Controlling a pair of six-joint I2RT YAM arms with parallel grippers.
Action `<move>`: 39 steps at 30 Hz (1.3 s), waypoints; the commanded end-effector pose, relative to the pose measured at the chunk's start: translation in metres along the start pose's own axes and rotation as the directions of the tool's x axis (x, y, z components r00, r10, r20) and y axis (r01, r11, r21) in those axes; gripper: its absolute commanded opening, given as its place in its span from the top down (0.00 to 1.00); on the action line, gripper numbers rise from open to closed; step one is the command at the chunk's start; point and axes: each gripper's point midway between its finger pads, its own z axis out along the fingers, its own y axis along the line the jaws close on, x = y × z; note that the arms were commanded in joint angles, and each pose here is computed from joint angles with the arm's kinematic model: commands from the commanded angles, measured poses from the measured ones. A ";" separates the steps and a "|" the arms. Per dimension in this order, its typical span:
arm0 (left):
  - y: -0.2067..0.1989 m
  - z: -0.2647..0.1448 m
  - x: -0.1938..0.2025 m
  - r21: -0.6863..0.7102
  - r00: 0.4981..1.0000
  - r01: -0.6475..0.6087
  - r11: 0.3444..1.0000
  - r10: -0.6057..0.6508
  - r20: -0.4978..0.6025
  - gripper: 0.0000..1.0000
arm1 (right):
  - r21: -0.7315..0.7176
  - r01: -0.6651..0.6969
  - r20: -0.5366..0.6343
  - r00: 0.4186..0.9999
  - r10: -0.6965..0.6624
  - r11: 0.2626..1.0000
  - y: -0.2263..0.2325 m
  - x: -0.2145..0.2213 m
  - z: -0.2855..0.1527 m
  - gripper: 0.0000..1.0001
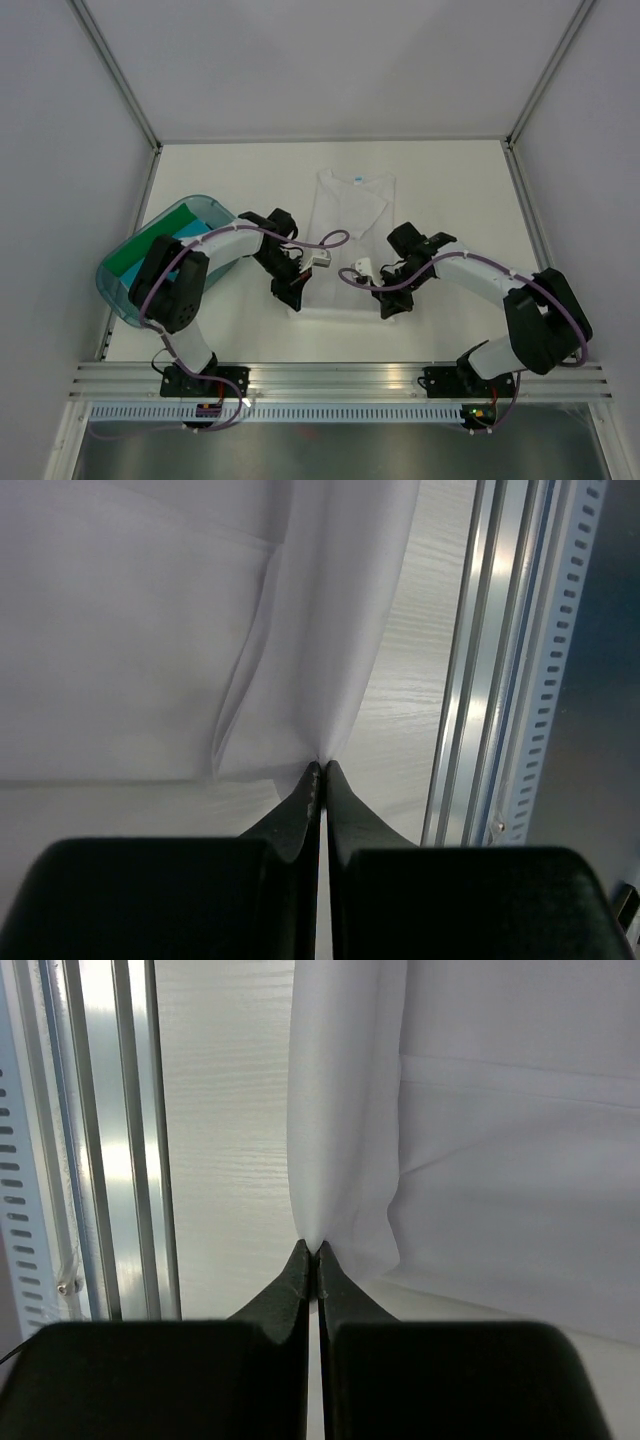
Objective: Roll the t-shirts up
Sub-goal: Roll the tshirt
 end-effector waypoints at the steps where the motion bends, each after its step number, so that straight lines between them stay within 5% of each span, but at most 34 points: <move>1: 0.012 -0.007 -0.009 0.024 1.000 0.006 1.000 -0.007 0.028 0.98 | -0.072 -0.016 0.034 0.999 0.019 0.997 -0.005 -0.006 -0.001 1.00; 14: 0.057 -0.009 -0.019 -0.037 0.999 0.051 0.998 -0.051 0.001 0.96 | 0.113 -0.140 -0.005 0.990 0.142 0.984 -0.066 0.013 0.002 0.85; 26: 0.078 -0.014 -0.026 -0.129 0.998 0.058 0.990 -0.058 0.002 0.81 | 0.279 -0.222 -0.007 0.972 0.233 0.934 -0.093 0.017 -0.014 0.63; 39: 0.068 -0.040 -0.059 -0.181 0.996 -0.003 0.984 0.019 0.092 0.68 | 0.358 -0.229 0.022 0.971 0.237 0.905 -0.097 0.002 -0.039 0.60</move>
